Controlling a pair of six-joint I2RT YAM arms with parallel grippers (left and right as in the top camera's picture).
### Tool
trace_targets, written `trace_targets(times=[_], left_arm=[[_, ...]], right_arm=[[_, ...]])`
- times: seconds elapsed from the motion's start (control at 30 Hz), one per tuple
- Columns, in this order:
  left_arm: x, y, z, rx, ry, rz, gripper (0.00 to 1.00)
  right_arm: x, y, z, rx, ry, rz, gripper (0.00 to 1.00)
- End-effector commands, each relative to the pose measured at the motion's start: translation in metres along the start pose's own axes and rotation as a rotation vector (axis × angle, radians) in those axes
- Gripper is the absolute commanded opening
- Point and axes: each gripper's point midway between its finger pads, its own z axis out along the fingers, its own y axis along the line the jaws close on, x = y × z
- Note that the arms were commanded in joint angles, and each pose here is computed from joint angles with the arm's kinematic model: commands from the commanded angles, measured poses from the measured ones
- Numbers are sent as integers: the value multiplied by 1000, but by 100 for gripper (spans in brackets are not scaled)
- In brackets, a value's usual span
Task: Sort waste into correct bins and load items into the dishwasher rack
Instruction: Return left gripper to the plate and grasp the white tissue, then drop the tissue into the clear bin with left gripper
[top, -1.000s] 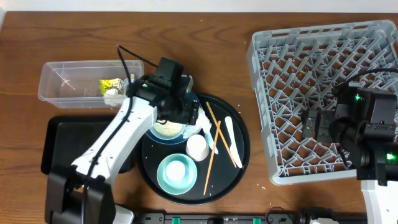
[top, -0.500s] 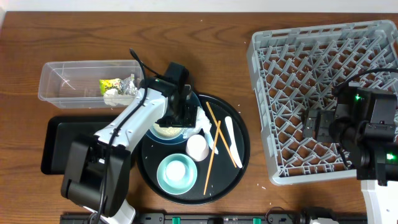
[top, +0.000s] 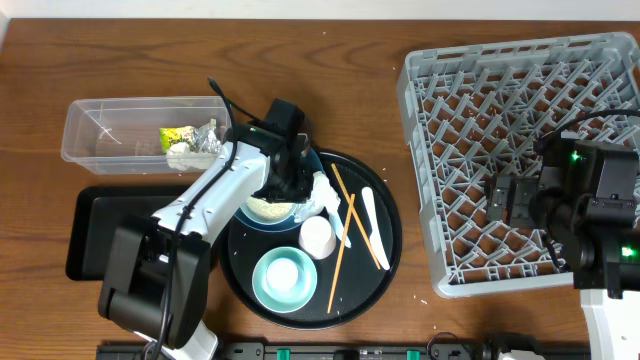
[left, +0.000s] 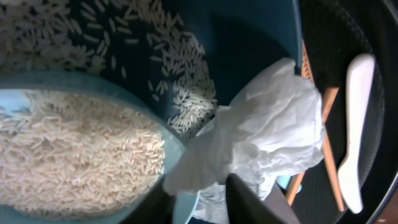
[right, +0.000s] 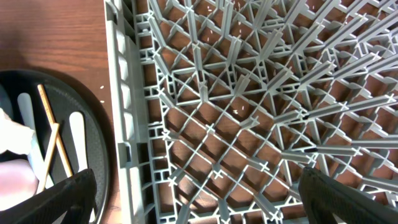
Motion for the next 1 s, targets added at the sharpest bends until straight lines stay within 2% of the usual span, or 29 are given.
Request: trace_targets(times=[0.0, 0.13, 0.2, 0.33, 0.4, 0.67, 0.97], left_arm=[[1, -1, 0, 3, -3, 4, 21], [-1, -2, 0, 5, -11, 6, 19], [-2, -2, 0, 6, -15, 7, 13], [-5, -3, -1, 9, -27, 10, 12], [-7, -3, -1, 12, -34, 12, 6], [-17, -7, -10, 12, -75, 21, 6], [-34, -16, -69, 13, -269, 58, 6]], right_arm=[[-5, 2, -5, -7, -19, -16, 99], [-5, 2, -5, -7, -19, -16, 99], [-6, 2, -5, -7, -21, -16, 99], [-5, 2, -5, -7, -17, -16, 99], [-5, 2, -5, -7, -17, -16, 99], [-5, 2, -5, -7, -17, -16, 99], [-5, 2, -5, -7, -17, -15, 99]])
